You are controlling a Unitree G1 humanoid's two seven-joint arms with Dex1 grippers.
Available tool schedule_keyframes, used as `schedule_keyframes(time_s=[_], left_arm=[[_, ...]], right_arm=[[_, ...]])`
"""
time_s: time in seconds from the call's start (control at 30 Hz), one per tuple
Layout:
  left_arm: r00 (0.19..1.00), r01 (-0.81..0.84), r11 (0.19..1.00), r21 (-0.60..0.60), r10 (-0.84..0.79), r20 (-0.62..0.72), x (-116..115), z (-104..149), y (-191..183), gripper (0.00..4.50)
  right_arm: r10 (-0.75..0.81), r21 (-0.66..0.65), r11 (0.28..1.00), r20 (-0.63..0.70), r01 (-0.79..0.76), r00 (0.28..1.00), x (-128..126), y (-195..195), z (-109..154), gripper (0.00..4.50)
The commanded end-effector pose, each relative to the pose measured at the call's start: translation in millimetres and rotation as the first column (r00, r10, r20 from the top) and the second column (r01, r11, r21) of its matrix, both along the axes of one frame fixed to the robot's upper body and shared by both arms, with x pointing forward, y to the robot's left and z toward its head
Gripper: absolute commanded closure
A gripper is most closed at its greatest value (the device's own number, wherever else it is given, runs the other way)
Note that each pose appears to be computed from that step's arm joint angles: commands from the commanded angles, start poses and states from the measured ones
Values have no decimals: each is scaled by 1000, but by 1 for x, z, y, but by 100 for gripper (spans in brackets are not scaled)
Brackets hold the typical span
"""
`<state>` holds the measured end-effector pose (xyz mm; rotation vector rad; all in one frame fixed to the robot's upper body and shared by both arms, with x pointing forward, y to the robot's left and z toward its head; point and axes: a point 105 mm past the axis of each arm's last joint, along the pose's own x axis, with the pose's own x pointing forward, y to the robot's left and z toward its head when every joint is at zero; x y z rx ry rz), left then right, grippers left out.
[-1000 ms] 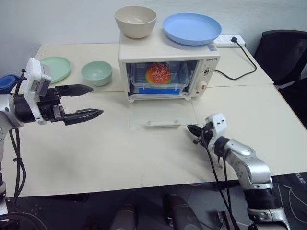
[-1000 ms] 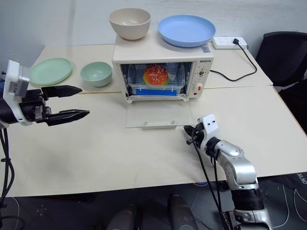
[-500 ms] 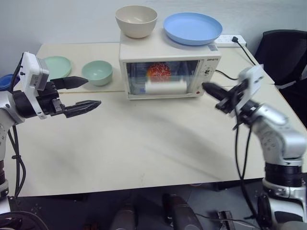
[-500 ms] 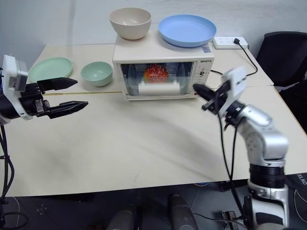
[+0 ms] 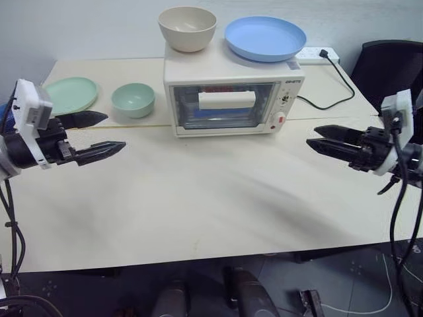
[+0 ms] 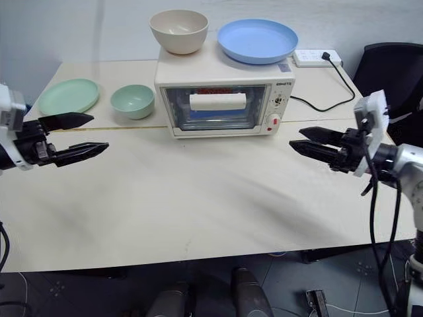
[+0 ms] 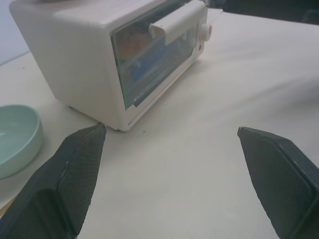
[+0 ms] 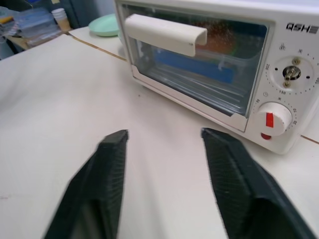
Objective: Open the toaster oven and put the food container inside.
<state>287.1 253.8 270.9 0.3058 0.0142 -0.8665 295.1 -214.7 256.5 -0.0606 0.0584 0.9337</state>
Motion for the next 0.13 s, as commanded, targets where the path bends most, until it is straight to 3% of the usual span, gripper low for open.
schedule_keyframes(time_s=[0.03,0.07,0.13], left_arm=[[998,-14,1000,25,12,63,-11,18,8,0],[998,-19,1000,25,17,64,-12,19,10,0],[997,-29,1000,12,28,66,-13,23,13,0]], right_arm=[[-3,-12,1000,52,4,999,-5,-5,14,51],[-8,-17,1000,55,9,998,-4,-6,14,19],[-31,-48,998,85,35,996,1,-6,12,4]])
